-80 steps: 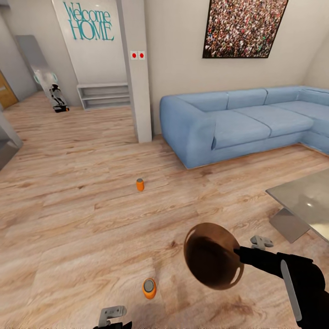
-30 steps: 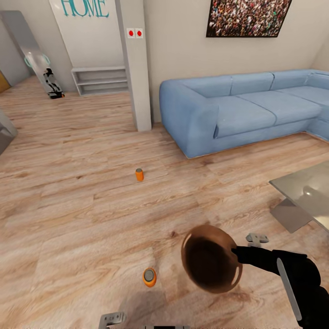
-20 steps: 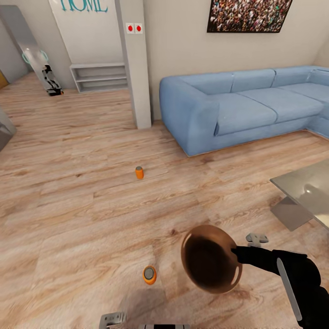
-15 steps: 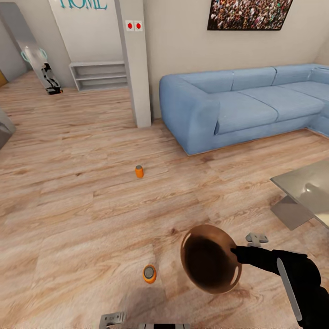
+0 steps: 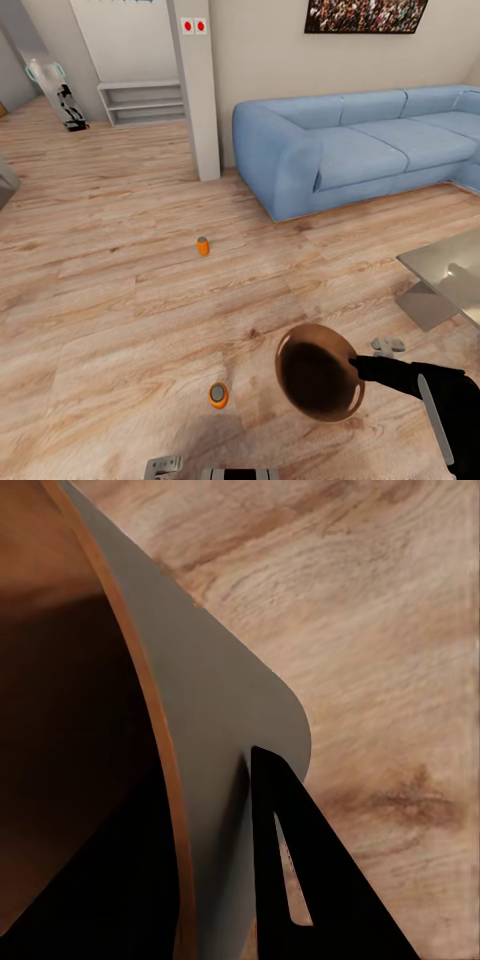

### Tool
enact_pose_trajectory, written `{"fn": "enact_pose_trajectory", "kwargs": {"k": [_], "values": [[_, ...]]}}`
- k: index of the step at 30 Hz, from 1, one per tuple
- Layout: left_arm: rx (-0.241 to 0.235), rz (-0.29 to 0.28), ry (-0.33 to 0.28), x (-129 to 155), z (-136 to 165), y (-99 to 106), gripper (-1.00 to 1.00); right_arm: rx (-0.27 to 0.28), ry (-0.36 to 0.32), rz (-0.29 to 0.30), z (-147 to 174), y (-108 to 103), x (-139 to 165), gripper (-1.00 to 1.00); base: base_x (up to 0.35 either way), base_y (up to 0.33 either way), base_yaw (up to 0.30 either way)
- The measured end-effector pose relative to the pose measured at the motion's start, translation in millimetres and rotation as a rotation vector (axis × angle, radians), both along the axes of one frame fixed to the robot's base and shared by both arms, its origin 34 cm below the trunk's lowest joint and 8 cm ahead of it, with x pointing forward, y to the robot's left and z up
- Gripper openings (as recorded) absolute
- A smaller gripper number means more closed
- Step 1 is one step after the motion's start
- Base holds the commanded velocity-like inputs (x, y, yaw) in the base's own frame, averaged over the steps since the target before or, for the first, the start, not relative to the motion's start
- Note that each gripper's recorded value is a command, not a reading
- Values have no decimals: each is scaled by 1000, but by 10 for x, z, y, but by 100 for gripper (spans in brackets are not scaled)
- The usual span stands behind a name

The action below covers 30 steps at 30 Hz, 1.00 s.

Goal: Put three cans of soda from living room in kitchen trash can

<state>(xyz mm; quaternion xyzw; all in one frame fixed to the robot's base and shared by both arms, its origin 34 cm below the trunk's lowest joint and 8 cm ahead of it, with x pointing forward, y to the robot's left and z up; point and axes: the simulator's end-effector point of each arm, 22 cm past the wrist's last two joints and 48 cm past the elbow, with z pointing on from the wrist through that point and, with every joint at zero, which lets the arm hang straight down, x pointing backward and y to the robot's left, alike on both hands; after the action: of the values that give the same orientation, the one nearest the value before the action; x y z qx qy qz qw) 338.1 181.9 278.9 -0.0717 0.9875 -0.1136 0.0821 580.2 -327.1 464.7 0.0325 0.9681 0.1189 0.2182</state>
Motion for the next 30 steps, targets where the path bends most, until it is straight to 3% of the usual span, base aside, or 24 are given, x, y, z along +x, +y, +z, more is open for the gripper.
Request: {"fn": "enact_pose_trajectory", "kwargs": {"k": [4, 9, 30], "values": [[-1, 1, 7, -22, -15, 0, 100, 32, -18, -11, 106, -211, 20, -100, 0, 0, 0], [-2, 2, 16, -55, -35, -8, 100, 98, -31, 3, 187, -200, 32, -100, 0, 0, 0], [0, 4, 39, -150, -107, -5, 100, 95, 0, 7, 39, -230, -15, -100, 0, 0, 0]]}}
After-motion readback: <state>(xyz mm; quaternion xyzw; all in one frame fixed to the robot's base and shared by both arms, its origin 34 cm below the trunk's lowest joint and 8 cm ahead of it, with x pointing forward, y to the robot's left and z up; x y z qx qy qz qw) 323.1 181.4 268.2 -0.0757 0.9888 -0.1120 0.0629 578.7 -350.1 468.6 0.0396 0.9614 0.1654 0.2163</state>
